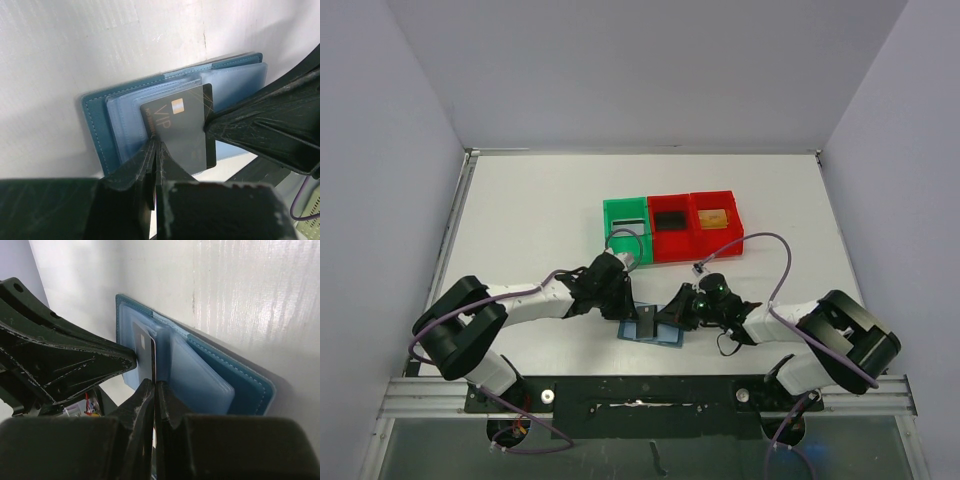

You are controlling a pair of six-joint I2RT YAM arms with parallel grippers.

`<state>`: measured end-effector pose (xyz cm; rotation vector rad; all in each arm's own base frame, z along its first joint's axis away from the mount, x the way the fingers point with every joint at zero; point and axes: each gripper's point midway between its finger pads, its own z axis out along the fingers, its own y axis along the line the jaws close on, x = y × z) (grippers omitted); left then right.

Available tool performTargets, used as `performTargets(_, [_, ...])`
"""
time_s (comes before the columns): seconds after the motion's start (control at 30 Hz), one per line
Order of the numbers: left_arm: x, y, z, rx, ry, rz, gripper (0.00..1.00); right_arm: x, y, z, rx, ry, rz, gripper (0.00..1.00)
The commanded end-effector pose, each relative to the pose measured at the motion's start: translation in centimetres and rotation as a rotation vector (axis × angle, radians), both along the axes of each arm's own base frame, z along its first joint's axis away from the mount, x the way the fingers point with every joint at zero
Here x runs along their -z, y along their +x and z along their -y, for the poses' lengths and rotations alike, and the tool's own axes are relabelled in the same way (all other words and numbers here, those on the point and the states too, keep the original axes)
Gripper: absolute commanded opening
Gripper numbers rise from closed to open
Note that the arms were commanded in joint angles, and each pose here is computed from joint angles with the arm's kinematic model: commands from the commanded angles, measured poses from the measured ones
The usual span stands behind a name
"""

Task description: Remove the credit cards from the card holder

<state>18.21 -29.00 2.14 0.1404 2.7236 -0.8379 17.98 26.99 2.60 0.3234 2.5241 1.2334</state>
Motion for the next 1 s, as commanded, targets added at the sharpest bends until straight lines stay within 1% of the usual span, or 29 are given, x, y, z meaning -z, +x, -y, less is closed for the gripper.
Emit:
performTargets(0.0, [1.6, -0.2, -1.7, -0.012, 0.105, -0.004, 0.0, -0.3, 0.2, 0.5, 0.02, -0.002, 0.014, 0.01])
performTargets(0.13, [1.6, -0.2, -1.6, -0.012, 0.102, -0.006, 0.0, -0.3, 0.1, 0.6, 0.028, 0.002, 0.009, 0.04])
performTargets(0.17, [1.5, -0.2, -1.5, -0.012, 0.098, -0.005, 0.0, -0.2, 0.1, 0.6, 0.029, 0.003, 0.01, 0.07])
performTargets(0.23, [1.4, -0.1, -1.4, -0.013, 0.09, -0.003, 0.0, -0.1, 0.1, 0.6, 0.037, 0.004, 0.006, 0.2])
performTargets(0.27, [1.3, -0.1, -1.4, -0.013, 0.088, -0.001, 0.0, -0.1, 0.1, 0.6, 0.038, 0.007, 0.004, 0.24])
performTargets(0.37, [1.0, 0.0, -1.2, -0.013, 0.08, 0.005, 0.0, 0.1, 0.0, 0.2, 0.021, 0.021, -0.005, 0.27])
performTargets(0.4, [1.0, 0.0, -1.2, -0.012, 0.08, 0.004, 0.0, 0.1, 0.0, 0.0, 0.013, 0.027, -0.007, 0.27])
performTargets(0.47, [1.0, 0.0, -1.2, -0.012, 0.079, 0.004, 0.0, 0.2, -0.1, -0.3, 0.006, 0.041, -0.012, 0.24])
performTargets(0.57, [1.0, 0.1, -1.4, -0.018, 0.088, 0.005, 0.0, 0.1, -0.2, -0.4, 0.007, 0.056, -0.007, 0.1])
performTargets(0.67, [1.0, 0.1, -1.8, -0.028, 0.107, 0.009, 0.0, 0.2, -0.2, 0.3, 0.027, 0.036, -0.004, 0.02])
performTargets(0.8, [0.9, 0.4, -2.1, -0.042, 0.118, 0.023, 0.0, 0.3, -0.4, 1.4, 0.03, -0.003, 0.001, 0.0])
performTargets(0.97, [0.6, 0.5, -2.2, -0.048, 0.119, 0.031, 0.0, 0.0, -0.7, 1.9, 0.025, 0.007, -0.003, 0.0])
